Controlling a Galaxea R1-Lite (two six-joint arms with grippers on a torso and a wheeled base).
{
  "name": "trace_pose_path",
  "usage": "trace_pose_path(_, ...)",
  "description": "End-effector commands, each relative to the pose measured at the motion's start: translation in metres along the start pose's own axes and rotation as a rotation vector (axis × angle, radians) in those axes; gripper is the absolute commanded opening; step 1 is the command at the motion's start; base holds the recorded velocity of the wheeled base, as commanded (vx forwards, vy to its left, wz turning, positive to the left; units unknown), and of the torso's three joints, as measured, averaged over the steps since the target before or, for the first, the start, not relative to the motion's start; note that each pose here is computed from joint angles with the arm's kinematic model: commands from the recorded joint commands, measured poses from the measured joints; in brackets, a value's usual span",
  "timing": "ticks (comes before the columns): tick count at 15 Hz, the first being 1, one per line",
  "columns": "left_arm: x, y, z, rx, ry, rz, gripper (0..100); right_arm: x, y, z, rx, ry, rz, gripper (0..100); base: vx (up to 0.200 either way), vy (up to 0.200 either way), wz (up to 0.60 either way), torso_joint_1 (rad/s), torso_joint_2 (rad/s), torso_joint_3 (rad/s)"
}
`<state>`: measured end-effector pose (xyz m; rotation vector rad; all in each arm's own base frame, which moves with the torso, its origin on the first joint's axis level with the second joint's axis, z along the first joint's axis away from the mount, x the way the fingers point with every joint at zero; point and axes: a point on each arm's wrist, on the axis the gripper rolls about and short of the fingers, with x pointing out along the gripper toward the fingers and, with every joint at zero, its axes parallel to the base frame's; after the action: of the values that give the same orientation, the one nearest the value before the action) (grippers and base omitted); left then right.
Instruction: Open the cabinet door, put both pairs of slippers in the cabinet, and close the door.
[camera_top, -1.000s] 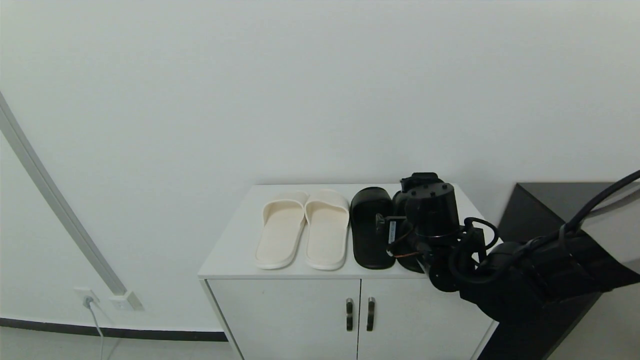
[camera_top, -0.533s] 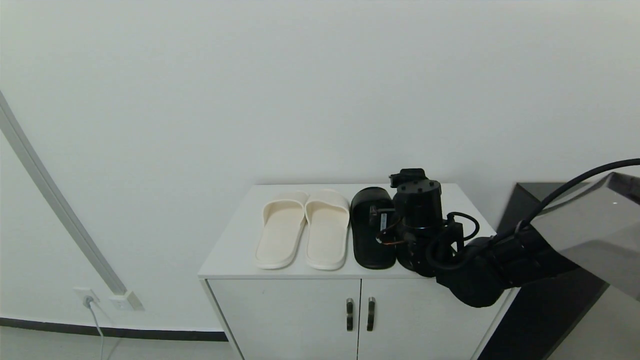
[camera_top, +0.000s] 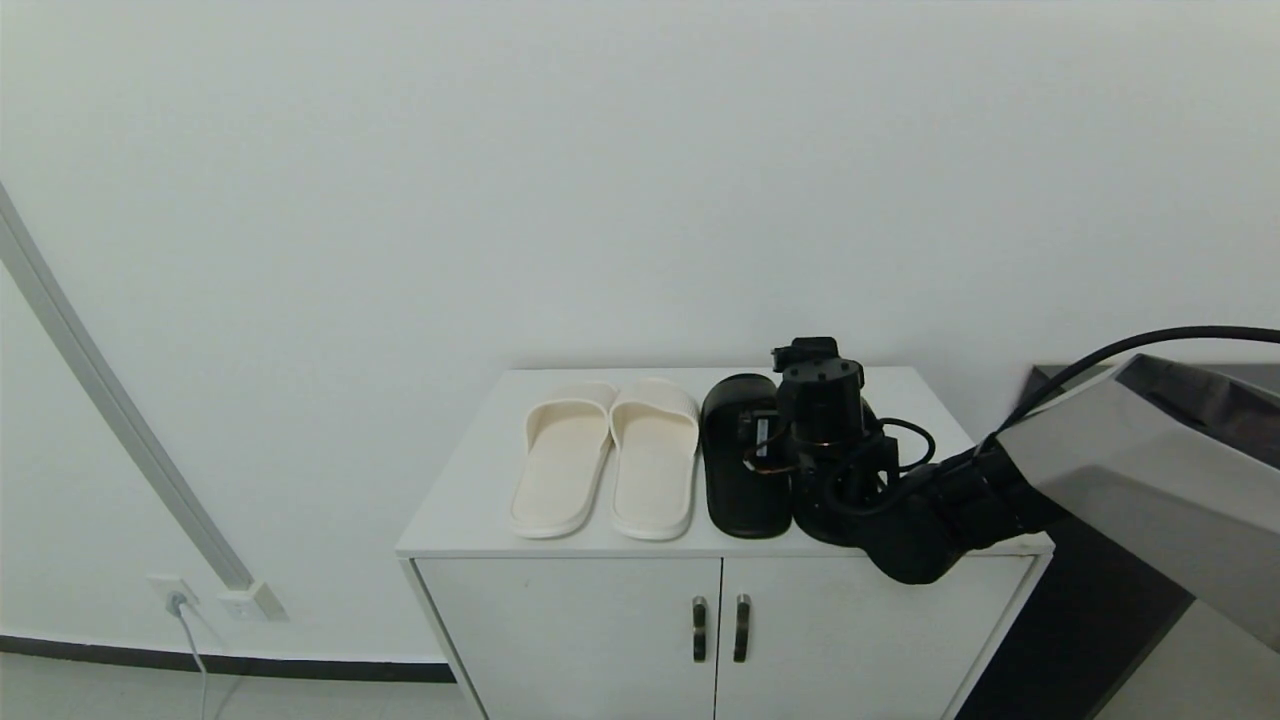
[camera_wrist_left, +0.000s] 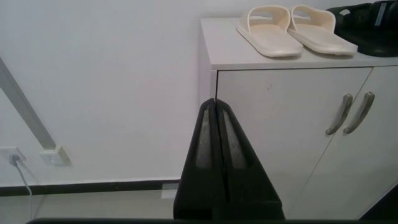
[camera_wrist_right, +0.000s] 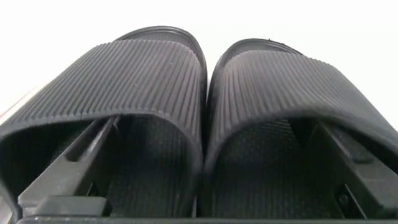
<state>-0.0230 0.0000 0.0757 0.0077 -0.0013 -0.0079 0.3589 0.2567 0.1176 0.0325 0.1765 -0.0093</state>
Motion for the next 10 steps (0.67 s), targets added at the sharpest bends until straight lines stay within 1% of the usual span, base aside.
trace_pose_path(1, 0.0001, 0.0, 0.0, 0.0, 0.001, 0.0, 0, 0.003, 0.0005, -0.0013, 0.001, -0.001, -0.002, 100, 0.0, 0.0, 0.0, 0.0, 0.0, 0.0)
trace_pose_path(2, 0.0001, 0.0, 0.0, 0.0, 0.001, 0.0, 0, 0.0032, 0.0008, -0.0004, 0.005, -0.003, -0.002, 0, 0.0, 0.0, 0.0, 0.0, 0.0, 0.0)
trace_pose_path(10, 0.0001, 0.0, 0.0, 0.0, 0.001, -0.001, 0, 0.0005, 0.0, 0.0079, 0.016, -0.021, -0.004, 0, 0.0, 0.0, 0.0, 0.0, 0.0, 0.0)
